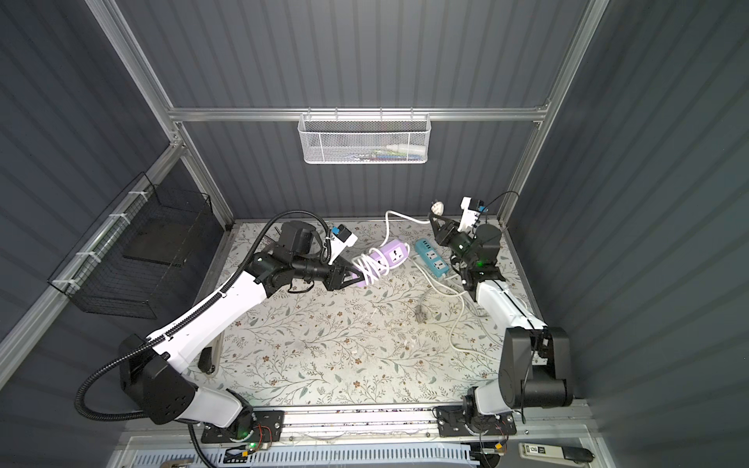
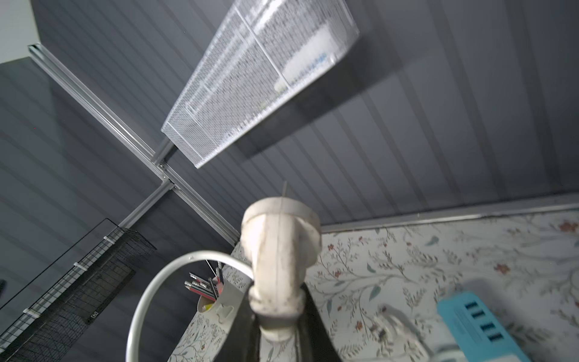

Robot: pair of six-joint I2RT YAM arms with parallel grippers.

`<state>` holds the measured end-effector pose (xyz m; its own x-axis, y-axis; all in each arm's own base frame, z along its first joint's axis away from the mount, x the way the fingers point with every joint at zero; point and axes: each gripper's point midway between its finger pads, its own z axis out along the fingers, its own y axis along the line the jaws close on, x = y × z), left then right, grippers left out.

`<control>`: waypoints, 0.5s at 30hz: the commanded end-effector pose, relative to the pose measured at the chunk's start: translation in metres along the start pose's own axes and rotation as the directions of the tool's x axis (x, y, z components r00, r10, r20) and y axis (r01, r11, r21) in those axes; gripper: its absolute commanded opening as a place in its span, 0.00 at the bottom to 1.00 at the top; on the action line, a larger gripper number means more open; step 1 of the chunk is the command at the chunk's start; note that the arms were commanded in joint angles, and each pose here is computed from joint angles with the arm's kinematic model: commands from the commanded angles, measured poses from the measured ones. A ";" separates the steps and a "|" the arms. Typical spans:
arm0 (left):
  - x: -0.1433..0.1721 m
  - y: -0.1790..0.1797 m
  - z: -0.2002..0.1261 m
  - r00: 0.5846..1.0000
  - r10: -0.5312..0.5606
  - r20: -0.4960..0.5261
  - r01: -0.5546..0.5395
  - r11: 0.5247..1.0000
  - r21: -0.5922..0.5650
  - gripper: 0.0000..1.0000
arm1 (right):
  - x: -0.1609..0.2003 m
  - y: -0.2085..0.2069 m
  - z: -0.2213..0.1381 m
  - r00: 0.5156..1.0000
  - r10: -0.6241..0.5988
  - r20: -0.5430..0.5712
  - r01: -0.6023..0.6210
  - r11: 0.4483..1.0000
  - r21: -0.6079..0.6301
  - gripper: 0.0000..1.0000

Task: Unwrap the cord wrapped around the power strip
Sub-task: Unwrap the power cord from the power strip.

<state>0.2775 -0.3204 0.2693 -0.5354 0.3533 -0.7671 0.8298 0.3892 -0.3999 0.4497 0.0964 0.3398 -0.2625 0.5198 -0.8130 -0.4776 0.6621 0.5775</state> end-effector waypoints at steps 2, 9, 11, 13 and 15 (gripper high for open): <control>-0.007 0.002 0.000 0.999 0.016 0.048 -0.016 1.000 -0.012 0.00 | -0.049 0.046 -0.017 0.994 -0.083 0.064 0.088 0.994 -0.068 0.00; -0.012 0.034 0.008 0.999 0.016 0.038 -0.010 0.990 -0.141 0.00 | -0.087 0.075 -0.073 0.985 -0.103 0.141 0.112 0.992 -0.058 0.00; -0.017 0.043 0.007 0.999 0.021 0.036 -0.014 0.982 -0.188 0.00 | -0.093 0.077 -0.093 0.983 -0.096 0.159 0.102 0.994 -0.036 0.00; -0.028 0.053 0.003 0.998 0.030 0.048 -0.018 0.970 -0.242 0.00 | -0.093 0.073 -0.112 0.983 -0.076 0.168 0.078 0.997 -0.008 0.00; -0.040 0.064 -0.005 0.997 0.038 0.071 -0.015 0.954 -0.298 0.00 | -0.090 0.067 -0.128 0.984 -0.056 0.169 0.051 0.998 0.034 0.00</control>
<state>0.3226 -0.3130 0.2356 -0.5760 0.3619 -0.7330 0.7602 0.5668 -0.3175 0.3435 0.0305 0.4595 -0.0202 0.5346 -0.8449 -0.4961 0.7283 0.4727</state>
